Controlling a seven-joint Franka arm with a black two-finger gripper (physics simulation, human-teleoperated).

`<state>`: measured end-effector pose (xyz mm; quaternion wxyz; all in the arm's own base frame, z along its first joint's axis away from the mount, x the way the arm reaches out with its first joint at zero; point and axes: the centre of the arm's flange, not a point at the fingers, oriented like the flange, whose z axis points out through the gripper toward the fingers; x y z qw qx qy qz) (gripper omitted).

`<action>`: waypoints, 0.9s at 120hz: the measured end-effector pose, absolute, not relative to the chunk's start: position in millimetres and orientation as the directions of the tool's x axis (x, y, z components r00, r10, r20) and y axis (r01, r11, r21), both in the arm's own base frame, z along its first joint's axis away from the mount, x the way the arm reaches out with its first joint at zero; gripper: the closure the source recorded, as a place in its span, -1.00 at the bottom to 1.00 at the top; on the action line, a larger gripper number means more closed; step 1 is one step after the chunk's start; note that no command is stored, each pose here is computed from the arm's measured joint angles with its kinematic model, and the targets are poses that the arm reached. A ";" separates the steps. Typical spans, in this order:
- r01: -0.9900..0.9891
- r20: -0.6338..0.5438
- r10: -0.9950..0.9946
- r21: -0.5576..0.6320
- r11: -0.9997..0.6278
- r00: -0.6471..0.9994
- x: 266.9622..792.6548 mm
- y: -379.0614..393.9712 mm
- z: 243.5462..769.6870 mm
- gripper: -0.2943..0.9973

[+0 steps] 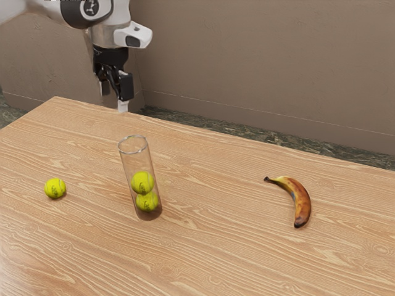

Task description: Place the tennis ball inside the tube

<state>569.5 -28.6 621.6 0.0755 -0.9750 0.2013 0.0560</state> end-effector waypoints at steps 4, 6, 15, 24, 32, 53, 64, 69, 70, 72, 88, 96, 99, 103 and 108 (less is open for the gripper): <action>-0.407 -0.133 -0.391 -0.128 -0.904 0.911 570.8 -26.2 621.0 -0.54; -0.409 -0.131 -0.393 -0.129 -0.903 0.910 571.2 -24.5 620.6 -0.54; -0.411 -0.156 -0.392 -0.123 -0.903 0.907 571.8 -11.0 605.5 -0.54; -0.384 -0.194 -0.359 -0.109 -0.917 0.913 570.7 20.5 582.2 -0.54; -0.363 -0.227 -0.335 -0.094 -0.927 0.914 567.3 44.3 562.6 -0.54; -0.267 -0.314 -0.240 -0.045 -0.963 0.918 546.6 122.7 511.7 -0.54; -0.212 -0.346 -0.194 -0.017 -0.977 0.918 537.0 168.8 482.7 -0.54; -0.213 -0.357 -0.197 -0.004 -0.977 0.913 537.5 180.5 460.2 -0.54; -0.215 -0.359 -0.200 -0.002 -0.977 0.912 538.1 182.4 455.8 -0.54; -0.218 -0.362 -0.204 0.001 -0.976 0.910 539.1 185.6 448.1 -0.54; -0.181 -0.385 -0.180 0.033 -0.983 0.905 535.6 234.0 391.5 -0.54; -0.165 -0.387 -0.172 0.051 -0.985 0.906 534.9 252.1 365.4 -0.54; -0.161 -0.384 -0.170 0.057 -0.985 0.907 535.3 257.3 356.0 -0.54; -0.160 -0.377 -0.171 0.063 -0.985 0.910 537.1 262.1 345.0 -0.54; -0.156 -0.363 -0.167 0.059 -0.986 0.917 539.4 268.7 337.6 -0.54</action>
